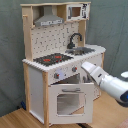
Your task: Play with the kitchen
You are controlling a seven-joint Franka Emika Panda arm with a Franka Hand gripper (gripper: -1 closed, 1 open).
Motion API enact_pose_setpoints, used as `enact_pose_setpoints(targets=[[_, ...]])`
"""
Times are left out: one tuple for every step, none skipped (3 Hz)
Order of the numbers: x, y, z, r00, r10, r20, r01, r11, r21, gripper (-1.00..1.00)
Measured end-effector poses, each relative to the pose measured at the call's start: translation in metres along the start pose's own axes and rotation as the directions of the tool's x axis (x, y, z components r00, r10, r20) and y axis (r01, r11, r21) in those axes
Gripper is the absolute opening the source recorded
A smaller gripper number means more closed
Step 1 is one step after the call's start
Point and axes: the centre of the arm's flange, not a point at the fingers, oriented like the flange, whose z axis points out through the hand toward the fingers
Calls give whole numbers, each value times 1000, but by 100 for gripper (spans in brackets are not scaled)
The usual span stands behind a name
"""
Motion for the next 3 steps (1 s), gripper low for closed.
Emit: enact_pose_setpoints(targets=[[-7, 21, 0, 998, -50, 35, 48, 998, 40, 100], [-15, 38, -3, 993, -100, 66, 94, 992, 87, 100], [-22, 49, -6, 984, -153, 91, 139, 980, 142, 100]])
